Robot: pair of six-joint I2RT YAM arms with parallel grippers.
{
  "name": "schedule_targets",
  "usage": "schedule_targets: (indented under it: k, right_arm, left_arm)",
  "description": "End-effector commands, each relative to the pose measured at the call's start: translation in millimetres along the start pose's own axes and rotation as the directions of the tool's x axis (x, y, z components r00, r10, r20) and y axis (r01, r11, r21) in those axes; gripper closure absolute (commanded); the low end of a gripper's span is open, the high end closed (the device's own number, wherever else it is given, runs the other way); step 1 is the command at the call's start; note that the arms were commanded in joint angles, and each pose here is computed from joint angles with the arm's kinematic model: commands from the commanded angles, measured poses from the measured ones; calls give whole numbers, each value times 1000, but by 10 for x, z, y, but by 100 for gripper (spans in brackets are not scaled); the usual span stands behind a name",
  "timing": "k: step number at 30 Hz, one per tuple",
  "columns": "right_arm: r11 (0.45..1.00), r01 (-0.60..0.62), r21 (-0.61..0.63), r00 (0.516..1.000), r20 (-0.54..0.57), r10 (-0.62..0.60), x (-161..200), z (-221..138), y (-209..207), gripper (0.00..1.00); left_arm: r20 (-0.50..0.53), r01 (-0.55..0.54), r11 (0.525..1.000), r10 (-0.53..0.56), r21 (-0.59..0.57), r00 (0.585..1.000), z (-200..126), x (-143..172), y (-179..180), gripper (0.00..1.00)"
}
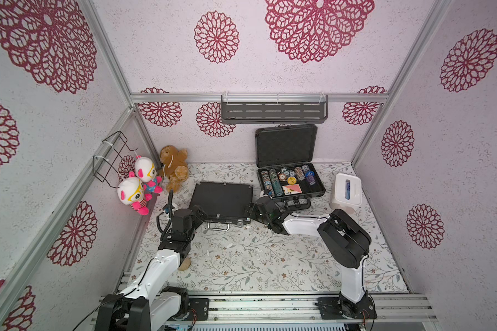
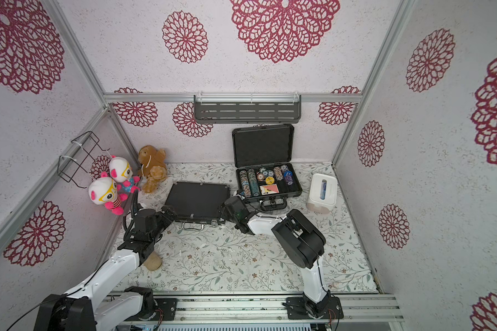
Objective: Open the poker set cases
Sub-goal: Adjust the poker set case at the center of the board.
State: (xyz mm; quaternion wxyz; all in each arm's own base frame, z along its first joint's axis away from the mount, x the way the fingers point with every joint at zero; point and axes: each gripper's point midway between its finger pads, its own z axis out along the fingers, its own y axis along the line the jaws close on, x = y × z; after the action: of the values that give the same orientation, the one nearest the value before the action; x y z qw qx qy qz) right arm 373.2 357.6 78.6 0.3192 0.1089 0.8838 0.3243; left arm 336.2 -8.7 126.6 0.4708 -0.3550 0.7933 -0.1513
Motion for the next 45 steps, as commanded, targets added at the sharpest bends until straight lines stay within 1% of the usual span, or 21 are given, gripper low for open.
schedule_targets:
  k: [1,6,9,12,15,19,23,27,36,39,45]
  right_arm:
    - [992,-89,-93,995,39,93,-82,-217,162,18]
    - [963,-174,-207,985,-24,173,132,-253,334,18]
    - [933,-248,-260,969,-51,243,183,-200,390,18]
    - [910,-305,-281,952,-61,300,206,-127,400,18]
    - [894,-336,-298,940,-51,336,173,-88,413,18]
    - [855,-403,-326,912,-60,407,184,-121,444,19]
    - [847,-415,-333,905,-59,421,152,-177,501,19]
    - [823,-428,-375,897,-65,437,105,-235,639,19]
    - [815,-411,-408,905,-73,420,26,-326,890,20]
    - [803,-416,-426,901,-77,426,-5,-388,937,20]
    - [801,-412,-434,901,-66,428,-42,-451,956,20]
  left_arm:
    - [20,25,1000,-25,-8,999,22,-27,15,1]
    - [7,30,1000,-30,-7,1000,61,1,13,2]
    - [1,29,1000,-29,-6,1000,69,8,3,2]
    - [5,26,1000,-26,-10,1000,71,11,22,2]
    - [9,30,999,-30,-21,1000,90,6,58,2]
    - [8,28,999,-27,-18,1000,83,-3,54,2]
    - [11,32,999,-32,-19,999,82,-10,62,2]
    - [12,36,999,-36,-15,999,72,-12,59,2]
    - [13,38,999,-38,-9,999,63,-19,46,2]
    - [12,40,999,-40,-8,999,58,-17,47,2]
    - [11,42,999,-42,-6,999,57,-13,44,3]
